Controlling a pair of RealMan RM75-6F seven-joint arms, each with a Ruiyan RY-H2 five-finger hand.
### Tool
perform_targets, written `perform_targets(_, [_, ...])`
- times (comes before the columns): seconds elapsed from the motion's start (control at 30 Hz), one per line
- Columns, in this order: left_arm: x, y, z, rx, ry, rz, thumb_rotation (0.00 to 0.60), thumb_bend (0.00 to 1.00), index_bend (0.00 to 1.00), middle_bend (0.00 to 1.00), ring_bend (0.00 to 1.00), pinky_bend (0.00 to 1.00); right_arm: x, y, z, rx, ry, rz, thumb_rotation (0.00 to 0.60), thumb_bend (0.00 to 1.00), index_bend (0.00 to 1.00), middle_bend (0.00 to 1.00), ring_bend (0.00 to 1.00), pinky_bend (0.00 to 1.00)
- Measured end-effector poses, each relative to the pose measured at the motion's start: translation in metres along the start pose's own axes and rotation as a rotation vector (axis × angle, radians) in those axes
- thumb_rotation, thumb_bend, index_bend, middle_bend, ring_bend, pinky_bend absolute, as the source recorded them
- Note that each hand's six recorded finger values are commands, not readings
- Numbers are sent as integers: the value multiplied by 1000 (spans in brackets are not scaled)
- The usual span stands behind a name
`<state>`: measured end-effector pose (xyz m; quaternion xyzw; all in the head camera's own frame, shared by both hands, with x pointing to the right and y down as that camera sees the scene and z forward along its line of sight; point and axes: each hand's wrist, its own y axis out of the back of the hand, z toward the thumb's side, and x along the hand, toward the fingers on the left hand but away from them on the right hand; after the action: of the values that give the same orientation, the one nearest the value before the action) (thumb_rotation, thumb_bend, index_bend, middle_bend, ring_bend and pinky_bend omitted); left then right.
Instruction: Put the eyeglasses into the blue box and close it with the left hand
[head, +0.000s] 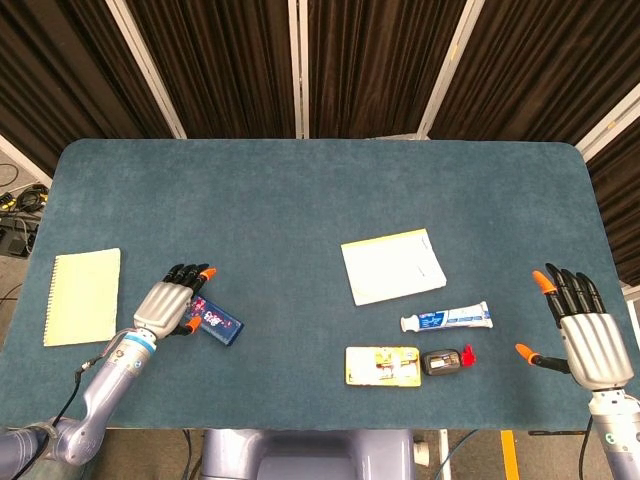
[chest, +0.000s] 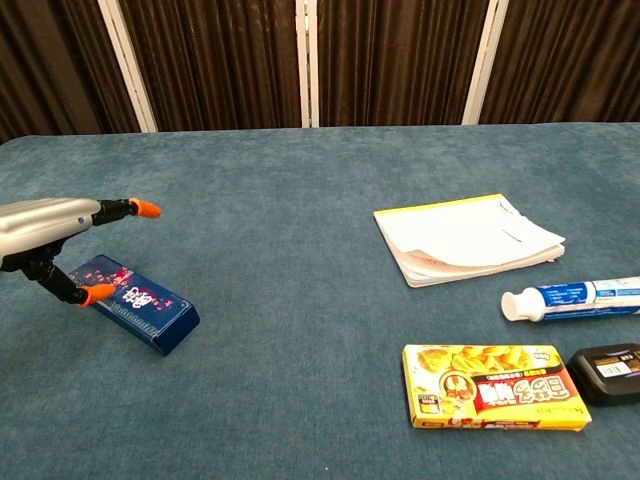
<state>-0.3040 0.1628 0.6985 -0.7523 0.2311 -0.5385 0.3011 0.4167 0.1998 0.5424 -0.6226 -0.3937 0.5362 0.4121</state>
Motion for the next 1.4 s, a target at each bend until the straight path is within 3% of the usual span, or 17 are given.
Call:
perform_targets(0.2, [-3,9,-1,-21,-27,13,600,141,0,0,0,0,0,0,-1,-1,-2,0,600,0,0,0,0,0])
perform_targets(0.33, [-8,10,-4,-2,-58,-36,600,102,0,0,0,0,0,0,0,-1,-1,0,600,0,0,0,0,0])
perform_targets(0.53, [-9,0,-10,52,-77,-126,600,101,0,0,0,0,0,-1,0,2,-1,2,600,0,0,0,0,0])
perform_targets(0.77, [8,-8,-7,88,-79,-110,600,128,57,0,0,0,0,-1,-1,3,-6,3,600,0,0,0,0,0])
perform_targets(0.87, [14,-8,-6,101,-80,-100,600,133,142,12,0,26,-1,-1,-1,3,-8,3,600,0,0,0,0,0])
perform_targets(1.03, [21,-10,-7,124,-74,-95,600,136,386,149,72,157,-2,-2,-3,3,-11,7,600,0,0,0,0,0])
perform_targets(1.23, [24,-11,-7,129,-63,-100,600,192,487,239,160,243,-2,-3,-3,3,-12,9,600,0,0,0,0,0])
perform_targets(1.4, [26,-10,-8,134,-53,-83,600,248,514,262,181,261,-2,-4,-2,4,-11,10,600,0,0,0,0,0])
